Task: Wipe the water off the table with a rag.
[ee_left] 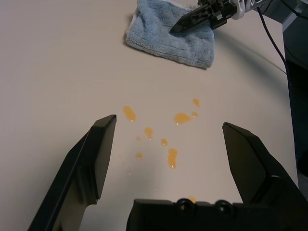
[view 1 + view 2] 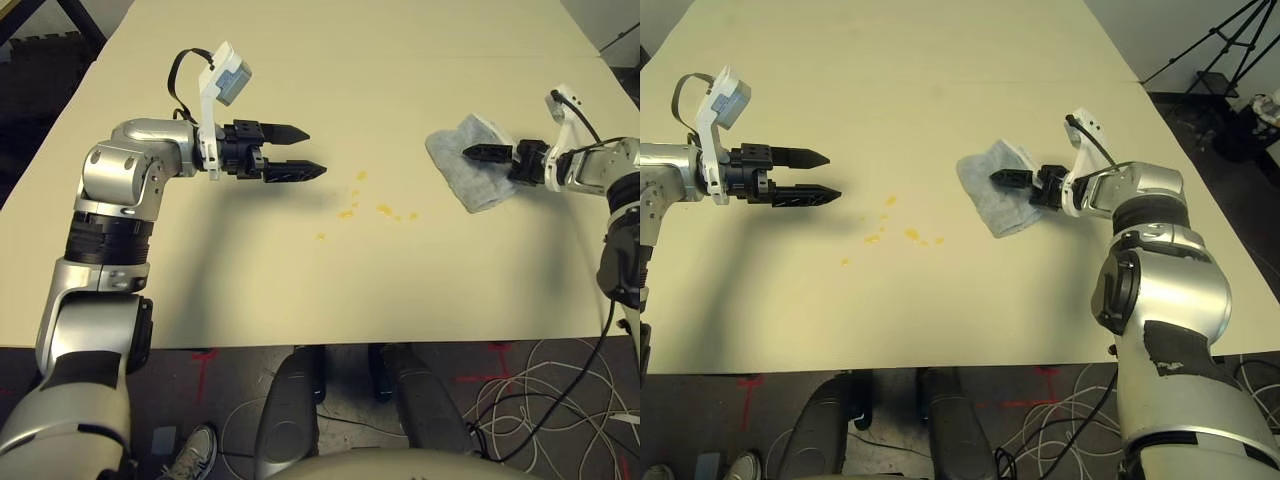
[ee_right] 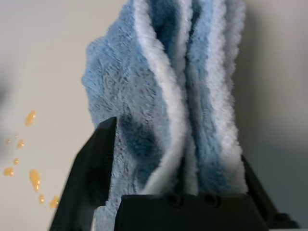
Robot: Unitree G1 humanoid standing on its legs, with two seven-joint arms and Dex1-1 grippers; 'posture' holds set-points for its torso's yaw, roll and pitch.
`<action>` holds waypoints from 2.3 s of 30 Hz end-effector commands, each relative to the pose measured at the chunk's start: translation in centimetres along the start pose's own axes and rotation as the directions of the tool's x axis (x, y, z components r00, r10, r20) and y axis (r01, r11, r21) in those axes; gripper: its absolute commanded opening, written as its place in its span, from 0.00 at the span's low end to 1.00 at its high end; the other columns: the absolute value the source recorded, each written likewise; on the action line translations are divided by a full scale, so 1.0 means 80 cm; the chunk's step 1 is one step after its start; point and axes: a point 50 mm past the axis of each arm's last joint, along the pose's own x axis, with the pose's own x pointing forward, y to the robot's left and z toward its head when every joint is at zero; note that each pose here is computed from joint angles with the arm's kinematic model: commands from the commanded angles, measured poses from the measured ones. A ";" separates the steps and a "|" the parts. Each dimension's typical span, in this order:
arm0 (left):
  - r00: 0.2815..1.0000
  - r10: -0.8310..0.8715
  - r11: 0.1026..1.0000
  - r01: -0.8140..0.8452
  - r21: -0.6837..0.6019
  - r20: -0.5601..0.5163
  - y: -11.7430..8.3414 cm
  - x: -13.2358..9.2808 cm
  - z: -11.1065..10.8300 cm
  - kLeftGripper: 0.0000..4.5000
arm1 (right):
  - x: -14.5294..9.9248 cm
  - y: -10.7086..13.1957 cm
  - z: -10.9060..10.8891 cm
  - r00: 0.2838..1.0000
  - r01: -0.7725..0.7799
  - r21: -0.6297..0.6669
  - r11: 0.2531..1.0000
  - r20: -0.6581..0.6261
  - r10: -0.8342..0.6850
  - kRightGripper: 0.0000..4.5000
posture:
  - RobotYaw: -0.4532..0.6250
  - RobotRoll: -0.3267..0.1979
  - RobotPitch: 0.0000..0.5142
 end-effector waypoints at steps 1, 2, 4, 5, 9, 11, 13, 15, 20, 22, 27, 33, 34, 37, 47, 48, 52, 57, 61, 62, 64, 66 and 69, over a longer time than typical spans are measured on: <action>1.000 0.008 1.000 -0.008 0.001 -0.007 0.000 -0.003 -0.002 1.00 | 0.000 -0.014 -0.018 0.997 0.055 0.023 0.998 -0.057 -0.054 0.61 | 0.43 0.62 0.50; 1.000 0.008 1.000 -0.008 0.001 -0.007 0.001 -0.003 -0.002 1.00 | 0.000 -0.014 -0.017 0.997 0.059 0.020 0.998 -0.056 -0.057 0.61 | 0.43 0.62 0.50; 1.000 0.009 1.000 -0.009 0.000 -0.007 0.001 -0.003 -0.002 1.00 | 0.000 -0.013 -0.016 0.997 0.058 0.016 0.998 -0.053 -0.057 0.61 | 0.42 0.62 0.50; 1.000 0.010 1.000 -0.010 0.000 -0.007 0.001 -0.004 -0.002 1.00 | 0.000 -0.013 -0.015 0.997 0.058 0.013 0.998 -0.052 -0.057 0.61 | 0.42 0.62 0.50; 1.000 0.010 1.000 -0.010 0.001 -0.005 0.001 -0.003 -0.002 1.00 | -0.001 -0.012 -0.014 0.997 0.060 0.001 0.998 -0.049 -0.060 0.61 | 0.42 0.62 0.50; 1.000 0.010 1.000 -0.010 0.001 -0.005 0.001 -0.003 -0.002 1.00 | -0.001 -0.012 -0.013 0.997 0.051 -0.008 0.999 -0.056 -0.051 0.61 | 0.42 0.62 0.50; 1.000 0.011 1.000 -0.011 0.001 -0.005 0.001 -0.002 -0.002 1.00 | -0.001 -0.012 -0.012 0.997 0.059 -0.008 0.998 -0.041 -0.059 0.61 | 0.42 0.62 0.50; 1.000 0.010 1.000 -0.010 0.001 -0.005 0.001 -0.002 -0.003 1.00 | -0.001 -0.011 -0.010 0.998 0.061 -0.008 0.998 -0.031 -0.061 0.77 | 0.42 0.62 0.50; 1.000 0.009 1.000 -0.009 0.001 -0.004 0.001 -0.001 -0.003 1.00 | -0.002 -0.013 -0.007 0.997 0.076 -0.015 0.997 -0.008 -0.076 1.00 | 0.42 0.62 0.50; 1.000 0.010 1.000 -0.010 0.001 -0.004 0.001 -0.001 -0.003 1.00 | -0.003 -0.014 -0.005 0.996 0.087 -0.016 0.996 0.015 -0.086 1.00 | 0.42 0.62 0.50; 1.000 0.012 1.000 -0.012 -0.001 -0.006 0.002 -0.001 -0.004 1.00 | -0.004 -0.012 0.003 0.995 0.087 -0.020 0.996 0.056 -0.086 1.00 | 0.42 0.62 0.50; 1.000 0.010 1.000 -0.010 0.000 -0.006 0.002 0.000 -0.004 1.00 | -0.007 -0.009 0.005 0.997 0.062 -0.014 0.998 0.043 -0.062 1.00 | 0.42 0.62 0.50; 1.000 0.010 1.000 -0.010 -0.001 -0.006 0.002 0.000 -0.004 1.00 | -0.008 -0.009 0.005 0.998 0.060 -0.014 0.998 0.037 -0.059 0.92 | 0.42 0.62 0.50; 1.000 0.011 1.000 -0.011 0.000 -0.007 0.002 0.000 -0.004 1.00 | -0.011 -0.009 0.003 0.999 0.051 -0.016 0.999 0.007 -0.051 0.76 | 0.42 0.62 0.49; 1.000 0.008 1.000 -0.008 -0.001 -0.005 0.002 0.002 -0.006 1.00 | -0.029 -0.013 0.003 0.996 0.034 -0.043 0.999 -0.079 -0.037 0.53 | 0.41 0.62 0.49; 1.000 0.007 1.000 -0.007 -0.001 -0.005 0.002 0.002 -0.006 1.00 | -0.030 -0.014 0.003 0.996 0.036 -0.044 0.998 -0.081 -0.039 0.53 | 0.41 0.62 0.49; 1.000 0.006 1.000 -0.006 0.000 -0.004 0.003 0.002 -0.006 1.00 | -0.032 -0.014 0.003 0.995 0.027 -0.044 0.999 -0.097 -0.031 0.53 | 0.40 0.62 0.49; 1.000 0.003 1.000 -0.003 0.000 -0.002 0.003 0.004 -0.006 1.00 | -0.036 -0.013 -0.001 0.988 0.006 -0.029 1.000 -0.155 -0.010 0.53 | 0.40 0.62 0.50; 1.000 0.001 1.000 -0.001 -0.002 -0.002 0.002 0.005 -0.007 1.00 | -0.042 -0.016 0.001 0.989 0.023 -0.035 0.999 -0.147 -0.028 0.74 | 0.40 0.62 0.50; 1.000 0.001 1.000 -0.001 -0.002 -0.002 0.002 0.005 -0.007 1.00 | -0.044 -0.017 0.002 0.989 0.026 -0.034 0.999 -0.143 -0.031 0.80 | 0.40 0.62 0.50; 1.000 0.002 1.000 -0.002 -0.003 -0.002 0.002 0.004 -0.007 1.00 | -0.049 -0.019 0.004 0.991 0.032 -0.030 0.999 -0.129 -0.035 0.93 | 0.40 0.62 0.50; 1.000 0.004 1.000 -0.004 -0.003 -0.002 0.003 0.004 -0.007 1.00 | -0.053 -0.020 0.008 0.995 0.038 -0.023 0.999 -0.095 -0.040 0.99 | 0.40 0.62 0.50; 1.000 0.004 1.000 -0.004 -0.004 -0.001 0.003 0.005 -0.008 1.00 | -0.058 -0.022 0.010 0.998 0.038 0.009 0.999 -0.057 -0.038 0.99 | 0.39 0.62 0.50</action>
